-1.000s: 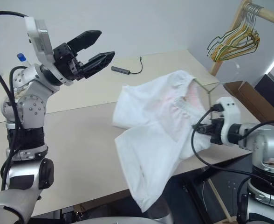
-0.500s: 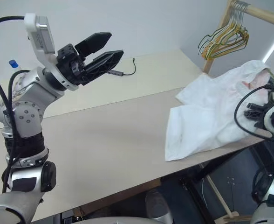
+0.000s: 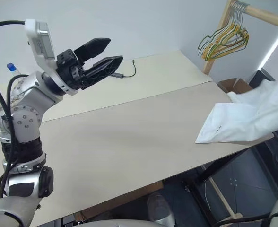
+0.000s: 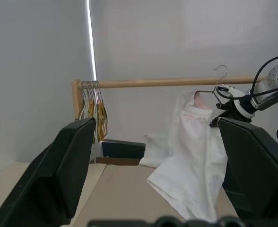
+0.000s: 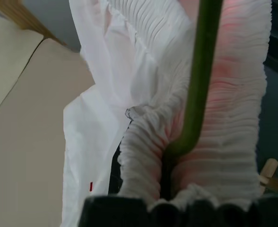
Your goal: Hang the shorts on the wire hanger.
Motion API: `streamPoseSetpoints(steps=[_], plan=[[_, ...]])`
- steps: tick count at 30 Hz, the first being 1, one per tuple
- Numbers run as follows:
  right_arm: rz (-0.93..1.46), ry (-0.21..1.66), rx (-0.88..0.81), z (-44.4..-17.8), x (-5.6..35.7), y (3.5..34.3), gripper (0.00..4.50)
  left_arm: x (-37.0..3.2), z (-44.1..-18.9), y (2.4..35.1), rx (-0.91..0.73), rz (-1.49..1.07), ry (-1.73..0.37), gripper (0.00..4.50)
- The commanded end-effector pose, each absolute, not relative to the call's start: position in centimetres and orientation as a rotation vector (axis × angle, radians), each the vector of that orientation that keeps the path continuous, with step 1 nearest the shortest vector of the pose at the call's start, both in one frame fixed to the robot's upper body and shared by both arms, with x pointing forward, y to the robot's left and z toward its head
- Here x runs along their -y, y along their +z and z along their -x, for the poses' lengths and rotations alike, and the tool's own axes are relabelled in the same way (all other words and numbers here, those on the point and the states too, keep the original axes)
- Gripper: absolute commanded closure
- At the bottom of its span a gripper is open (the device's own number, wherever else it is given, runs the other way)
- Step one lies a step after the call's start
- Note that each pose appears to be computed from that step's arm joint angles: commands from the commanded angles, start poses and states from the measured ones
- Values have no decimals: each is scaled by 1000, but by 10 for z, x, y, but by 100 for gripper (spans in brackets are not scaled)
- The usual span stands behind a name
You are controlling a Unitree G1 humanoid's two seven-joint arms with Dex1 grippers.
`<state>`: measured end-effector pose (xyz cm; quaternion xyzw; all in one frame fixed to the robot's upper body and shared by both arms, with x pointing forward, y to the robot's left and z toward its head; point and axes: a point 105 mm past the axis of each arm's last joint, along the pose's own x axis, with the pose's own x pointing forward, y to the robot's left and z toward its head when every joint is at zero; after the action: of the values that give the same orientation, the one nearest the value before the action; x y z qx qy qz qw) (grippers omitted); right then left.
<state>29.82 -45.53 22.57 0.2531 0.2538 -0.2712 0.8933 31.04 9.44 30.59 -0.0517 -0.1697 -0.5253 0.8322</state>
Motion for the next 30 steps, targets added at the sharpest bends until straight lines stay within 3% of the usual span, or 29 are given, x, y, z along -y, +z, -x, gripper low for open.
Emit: streamPoseSetpoints(steps=[1,10,17,30], plan=[[-545,-612,-437,-295,469,239,450,-94,-305,315,411,72,-1115,3],[-601,-689,-474,-285,483,203,450,-91,-302,314,408,70,-1126,3],[-545,-669,-473,-286,484,202,450,-90,-300,315,406,62,-1134,3],[-162,-726,-292,-295,489,247,17,-90,-301,317,410,48,-1137,0]])
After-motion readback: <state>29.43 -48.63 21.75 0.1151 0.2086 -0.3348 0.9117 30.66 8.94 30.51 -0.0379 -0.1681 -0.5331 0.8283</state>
